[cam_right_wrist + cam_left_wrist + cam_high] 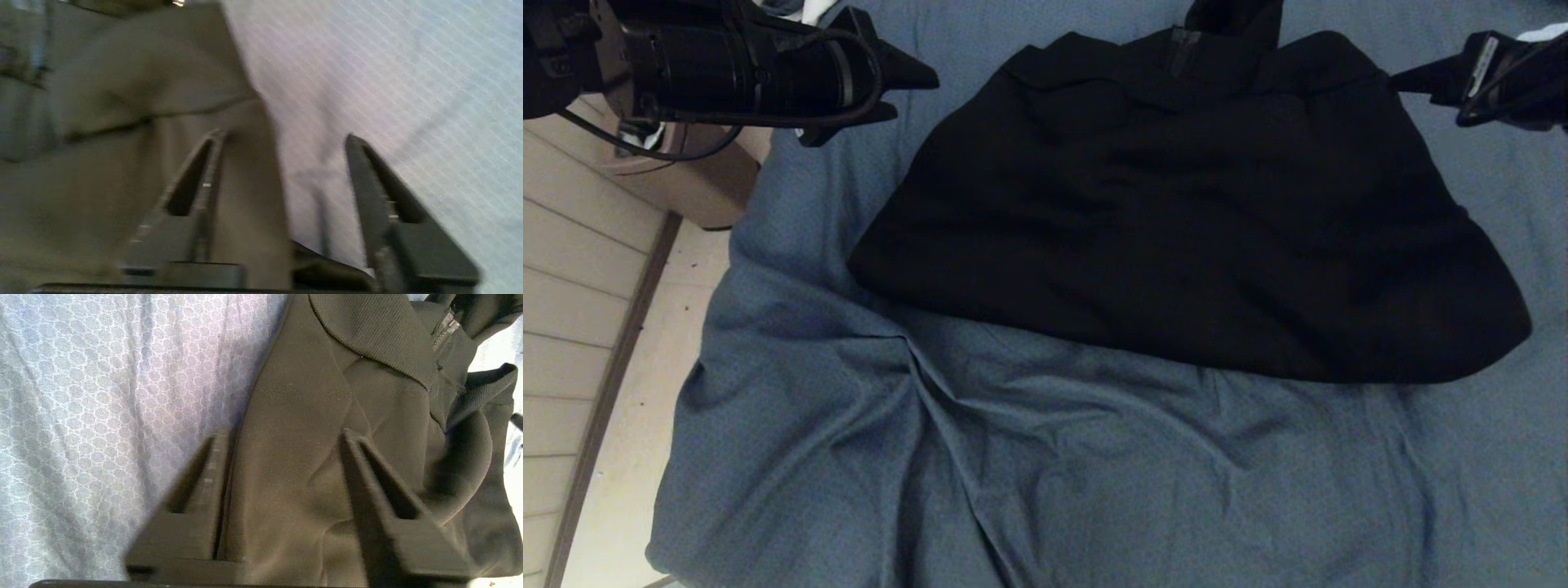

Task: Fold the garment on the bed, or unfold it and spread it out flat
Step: Unfold the black sweatshirt

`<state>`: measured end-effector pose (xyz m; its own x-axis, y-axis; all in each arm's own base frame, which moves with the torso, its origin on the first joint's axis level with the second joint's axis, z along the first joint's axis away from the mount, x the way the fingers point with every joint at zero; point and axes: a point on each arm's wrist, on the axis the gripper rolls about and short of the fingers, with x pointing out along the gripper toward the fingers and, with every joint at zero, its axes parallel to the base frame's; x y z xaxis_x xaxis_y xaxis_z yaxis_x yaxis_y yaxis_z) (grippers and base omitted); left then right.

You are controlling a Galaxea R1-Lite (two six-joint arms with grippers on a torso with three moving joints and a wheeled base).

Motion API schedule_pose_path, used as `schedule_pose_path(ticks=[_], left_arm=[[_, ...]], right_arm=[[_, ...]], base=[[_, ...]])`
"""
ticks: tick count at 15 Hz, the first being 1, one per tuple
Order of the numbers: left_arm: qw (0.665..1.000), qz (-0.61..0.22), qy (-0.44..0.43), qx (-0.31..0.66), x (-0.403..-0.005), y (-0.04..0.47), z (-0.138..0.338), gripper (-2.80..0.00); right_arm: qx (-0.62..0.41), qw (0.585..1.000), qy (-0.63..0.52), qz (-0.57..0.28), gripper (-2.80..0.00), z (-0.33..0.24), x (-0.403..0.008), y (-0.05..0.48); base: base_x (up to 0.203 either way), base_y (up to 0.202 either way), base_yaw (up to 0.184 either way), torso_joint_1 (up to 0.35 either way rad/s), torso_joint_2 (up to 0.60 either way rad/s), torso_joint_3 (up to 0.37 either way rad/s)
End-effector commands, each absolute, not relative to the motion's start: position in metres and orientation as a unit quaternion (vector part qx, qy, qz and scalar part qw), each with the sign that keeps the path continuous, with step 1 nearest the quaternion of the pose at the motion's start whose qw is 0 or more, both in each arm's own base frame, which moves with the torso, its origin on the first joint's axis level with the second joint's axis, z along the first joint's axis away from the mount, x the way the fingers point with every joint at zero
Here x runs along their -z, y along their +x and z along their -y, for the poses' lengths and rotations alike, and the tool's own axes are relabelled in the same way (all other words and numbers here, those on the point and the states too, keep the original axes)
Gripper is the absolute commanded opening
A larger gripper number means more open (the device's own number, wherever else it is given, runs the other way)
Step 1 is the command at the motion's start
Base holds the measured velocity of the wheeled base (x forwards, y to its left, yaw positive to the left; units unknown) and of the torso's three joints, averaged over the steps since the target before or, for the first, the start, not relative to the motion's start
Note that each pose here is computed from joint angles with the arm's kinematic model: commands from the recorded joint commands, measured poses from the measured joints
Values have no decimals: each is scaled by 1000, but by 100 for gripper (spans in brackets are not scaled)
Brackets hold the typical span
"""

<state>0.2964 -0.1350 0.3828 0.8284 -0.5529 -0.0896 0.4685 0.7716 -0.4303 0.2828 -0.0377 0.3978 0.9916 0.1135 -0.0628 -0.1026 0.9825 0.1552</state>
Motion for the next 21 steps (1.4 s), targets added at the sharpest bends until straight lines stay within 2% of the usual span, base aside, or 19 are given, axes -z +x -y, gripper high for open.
schedule_pose_path(ticks=[1, 9, 10, 15, 21], left_arm=[[934, -111, -201, 272, -381, 295, 134, 0], [934, -138, -196, 264, -365, 292, 133, 0], [934, -138, -196, 264, -365, 292, 133, 0], [934, -135, -197, 264, -367, 291, 133, 0], [933, -142, -196, 265, -365, 284, 130, 0]], right_arm=[[-67, 994, 76, -35, 0, 31, -399, 285], [-92, 988, 98, -77, 0, 18, -374, 321], [-91, 988, 98, -78, -280, 18, -373, 324], [-103, 989, 92, -44, -280, 11, -394, 307], [-149, 985, 80, 32, -280, -12, -439, 233]], base=[[0, 0, 0, 0, 0, 0], [0, 0, 0, 0, 0, 0], [0, 0, 0, 0, 0, 0], [0, 0, 0, 0, 0, 0], [0, 0, 0, 0, 0, 0]])
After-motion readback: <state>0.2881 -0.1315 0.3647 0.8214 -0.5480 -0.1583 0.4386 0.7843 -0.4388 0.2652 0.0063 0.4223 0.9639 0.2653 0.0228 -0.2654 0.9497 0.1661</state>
